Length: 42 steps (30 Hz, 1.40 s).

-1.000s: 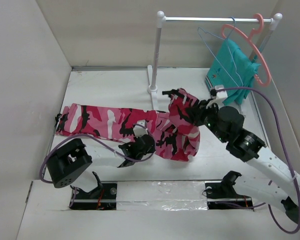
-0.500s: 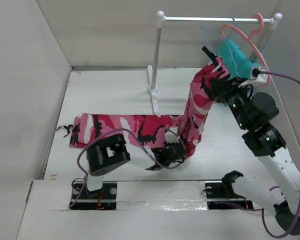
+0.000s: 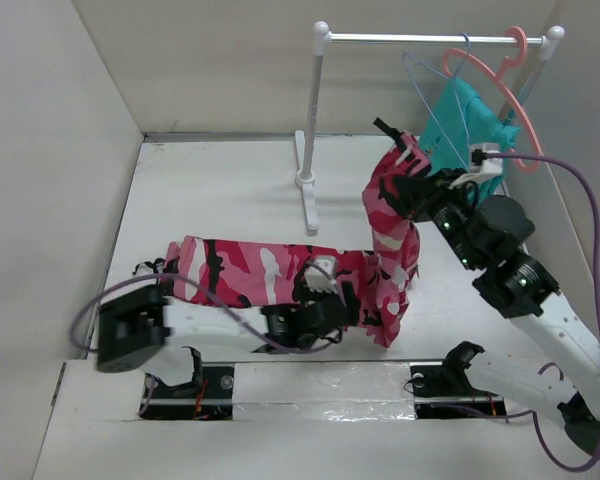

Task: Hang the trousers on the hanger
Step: Fold the trousers at the center of the board.

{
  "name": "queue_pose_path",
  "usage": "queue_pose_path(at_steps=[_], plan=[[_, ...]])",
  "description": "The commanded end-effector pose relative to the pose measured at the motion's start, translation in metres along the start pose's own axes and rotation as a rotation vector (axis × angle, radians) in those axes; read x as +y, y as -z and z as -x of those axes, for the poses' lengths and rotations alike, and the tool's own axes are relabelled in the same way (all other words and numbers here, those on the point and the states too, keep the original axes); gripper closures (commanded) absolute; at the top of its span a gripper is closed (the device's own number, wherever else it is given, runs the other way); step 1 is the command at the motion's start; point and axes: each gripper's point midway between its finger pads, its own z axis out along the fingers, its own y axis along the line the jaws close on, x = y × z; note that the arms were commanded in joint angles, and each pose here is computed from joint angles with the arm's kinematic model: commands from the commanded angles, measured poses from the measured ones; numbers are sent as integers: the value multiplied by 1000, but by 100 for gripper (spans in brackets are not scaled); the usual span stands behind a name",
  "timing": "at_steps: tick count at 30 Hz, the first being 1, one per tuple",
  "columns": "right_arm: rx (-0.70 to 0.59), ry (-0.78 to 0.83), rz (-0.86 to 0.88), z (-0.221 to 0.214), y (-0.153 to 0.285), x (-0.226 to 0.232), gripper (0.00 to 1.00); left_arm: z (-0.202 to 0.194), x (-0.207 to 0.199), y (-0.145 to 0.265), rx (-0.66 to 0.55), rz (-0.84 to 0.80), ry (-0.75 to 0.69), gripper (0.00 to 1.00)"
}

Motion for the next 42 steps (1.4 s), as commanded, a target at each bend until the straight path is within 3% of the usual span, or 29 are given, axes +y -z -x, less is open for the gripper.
queue_pose_path(at_steps=[1, 5, 6, 10, 11, 14, 16, 21, 22, 24, 26, 27, 28, 30, 31, 32, 33, 34, 35, 36, 38, 39, 40, 41, 42], plan=[[-108, -34, 74, 28, -15, 35, 100, 110, 34, 55, -270, 82, 124, 39], [-78, -21, 83, 13, -38, 59, 100, 182, 72, 119, -429, 65, 261, 52], [-74, -19, 86, 10, -43, 64, 100, 189, 81, 130, -444, 65, 255, 66], [-50, -20, 133, -4, -75, 106, 100, 231, 99, 199, -546, -22, 354, 88], [4, 1, 139, -33, -91, 117, 100, 237, 103, 209, -561, -26, 368, 90], [16, -10, 206, -48, -107, 158, 100, 256, 114, 243, -610, -44, 398, 92], [69, 12, 231, -87, -129, 180, 100, 267, 122, 261, -638, -42, 413, 93], [162, 34, 389, -153, -154, 263, 100, 277, 142, 285, -678, 3, 434, 93], [238, 64, 417, -207, -154, 281, 100, 279, 149, 290, -696, 13, 449, 93], [296, 103, 451, -250, -150, 302, 100, 280, 158, 297, -713, 26, 474, 92], [349, 120, 511, -301, -146, 329, 74, 282, 170, 306, -745, 35, 512, 88], [398, 123, 542, -319, -143, 333, 55, 281, 175, 309, -751, 43, 527, 76], [403, 112, 552, -321, -145, 339, 26, 281, 181, 313, -764, 51, 542, 71], [451, 145, 516, -337, -142, 325, 4, 276, 186, 310, -756, 71, 546, 61], [481, 177, 484, -353, -137, 307, 2, 274, 187, 308, -749, 77, 547, 61], [444, 165, 487, -320, -129, 307, 2, 272, 186, 306, -742, 84, 545, 61], [450, 185, 466, -335, -122, 286, 2, 269, 186, 301, -734, 97, 540, 60], [374, 139, 482, -293, -127, 294, 3, 268, 185, 299, -732, 101, 536, 60], [431, 173, 465, -317, -112, 268, 4, 267, 184, 296, -730, 105, 530, 61], [362, 142, 479, -273, -106, 266, 6, 265, 182, 291, -726, 108, 525, 62], [362, 158, 443, -266, -90, 241, 36, 259, 178, 279, -706, 129, 496, 62], [367, 177, 402, -266, -73, 212, 61, 252, 177, 268, -692, 149, 481, 62], [373, 186, 380, -268, -65, 197, 94, 245, 171, 255, -663, 160, 458, 62], [392, 199, 357, -274, -57, 181, 100, 240, 167, 246, -647, 163, 449, 63], [460, 243, 295, -300, -41, 146, 100, 233, 161, 232, -628, 158, 440, 63]])
